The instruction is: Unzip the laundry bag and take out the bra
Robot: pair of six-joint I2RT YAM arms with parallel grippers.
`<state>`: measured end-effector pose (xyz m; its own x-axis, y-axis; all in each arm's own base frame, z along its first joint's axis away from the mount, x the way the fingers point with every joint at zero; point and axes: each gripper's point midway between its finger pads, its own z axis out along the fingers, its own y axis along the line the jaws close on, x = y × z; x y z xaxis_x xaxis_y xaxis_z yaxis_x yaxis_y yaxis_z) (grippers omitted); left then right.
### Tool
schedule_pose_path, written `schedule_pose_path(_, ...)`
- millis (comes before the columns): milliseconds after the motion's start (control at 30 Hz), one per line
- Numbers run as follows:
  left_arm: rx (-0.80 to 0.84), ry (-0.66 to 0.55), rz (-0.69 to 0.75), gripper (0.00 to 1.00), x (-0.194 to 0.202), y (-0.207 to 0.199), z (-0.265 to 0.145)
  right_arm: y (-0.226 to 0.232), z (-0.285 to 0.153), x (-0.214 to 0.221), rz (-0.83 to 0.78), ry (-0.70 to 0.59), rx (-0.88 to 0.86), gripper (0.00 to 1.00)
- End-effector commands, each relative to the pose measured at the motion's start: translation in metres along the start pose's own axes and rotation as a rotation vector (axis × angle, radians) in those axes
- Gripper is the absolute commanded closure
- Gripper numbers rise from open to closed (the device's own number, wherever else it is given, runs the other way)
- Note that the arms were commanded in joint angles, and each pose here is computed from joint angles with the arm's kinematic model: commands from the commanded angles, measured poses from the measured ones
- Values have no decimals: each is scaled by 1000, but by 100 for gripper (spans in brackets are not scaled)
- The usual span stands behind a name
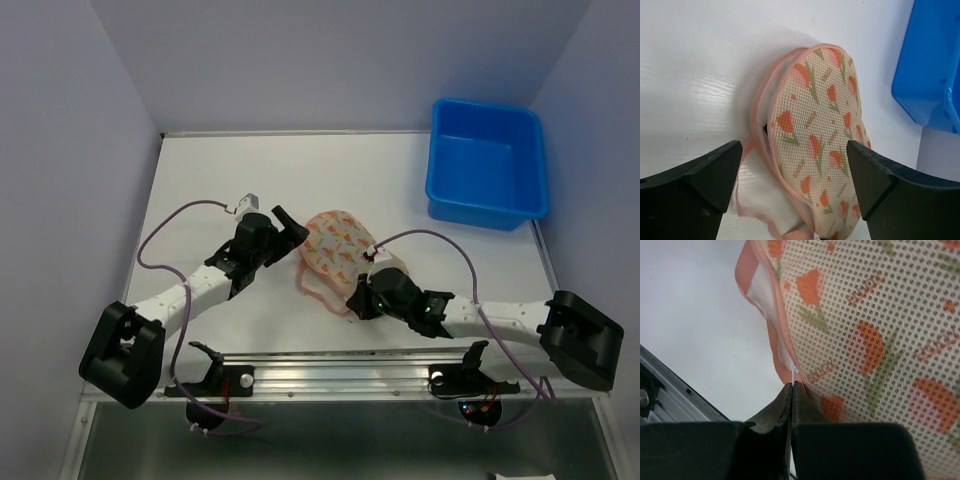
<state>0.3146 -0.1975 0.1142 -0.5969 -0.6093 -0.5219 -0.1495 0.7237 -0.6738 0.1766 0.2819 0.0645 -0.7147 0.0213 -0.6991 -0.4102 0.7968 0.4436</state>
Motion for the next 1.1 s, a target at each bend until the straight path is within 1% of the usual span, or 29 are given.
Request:
schedule_pose_path(0, 77, 15, -25, 1, 0, -15, -17, 43, 11, -41, 16, -95, -111, 99)
schedule_pose_path(33, 74, 31, -37, 1, 8, -10, -20, 46, 14, -43, 22, -99, -113, 99)
schedule_pose_path(133, 113, 54, -84, 1, 26, -11, -36, 55, 23, -53, 43, -119, -121, 99)
schedule_pose_path(167, 130, 81, -80, 1, 39, -15, -41, 56, 27, -53, 44, -116, -119, 99)
schedule_pose_path(200, 128, 78, -88, 2, 43, -15, -43, 60, 29, -58, 45, -124, -125, 99)
schedule_pose_path(267, 145, 118, -100, 3, 64, -16, -48, 63, 33, -59, 44, -123, -126, 99)
schedule_pose_path(333, 154, 138, -107, 5, 75, -17, -46, 64, 37, -59, 44, -119, -127, 99)
schedule_pose_path(433, 150, 174, -98, 12, 90, -19, -39, 66, 40, -56, 49, -109, -134, 99)
schedule_pose_path(500, 144, 188, -89, 16, 96, -20, -35, 65, 41, -55, 53, -107, -134, 99)
schedule_pose_path(533, 155, 189, -87, 18, 96, -27, -33, 65, 41, -55, 55, -107, -134, 99)
schedule_pose_path(567, 139, 196, -81, 21, 100, -24, -29, 62, 40, -51, 58, -101, -130, 99)
schedule_pose_path(600, 137, 197, -80, 29, 101, -24, -27, 61, 40, -50, 59, -98, -130, 99)
schedule_pose_path(633, 135, 198, -77, 34, 102, -24, -25, 60, 39, -49, 63, -100, -128, 99)
schedule_pose_path(667, 138, 195, -76, 45, 101, -27, -23, 57, 37, -46, 67, -97, -124, 99)
schedule_pose_path(700, 135, 192, -71, 51, 101, -27, -22, 55, 36, -44, 68, -96, -121, 99)
schedule_pose_path(733, 132, 187, -64, 60, 100, -28, -21, 54, 34, -43, 71, -96, -121, 99)
schedule_pose_path(767, 124, 181, -59, 75, 99, -26, -19, 49, 29, -39, 77, -96, -116, 99)
schedule_pose_path(833, 105, 161, -50, 89, 94, -25, -17, 43, 24, -35, 83, -96, -110, 99)
schedule_pose_path(867, 103, 152, -44, 99, 92, -26, -17, 40, 21, -33, 91, -99, -105, 99)
schedule_pose_path(900, 93, 141, -41, 100, 88, -25, -16, 33, 15, -27, 93, -94, -99, 99)
schedule_pose_path(1067, 71, 108, -29, 100, 73, -21, -11, 13, -2, -14, 112, -98, -65, 99)
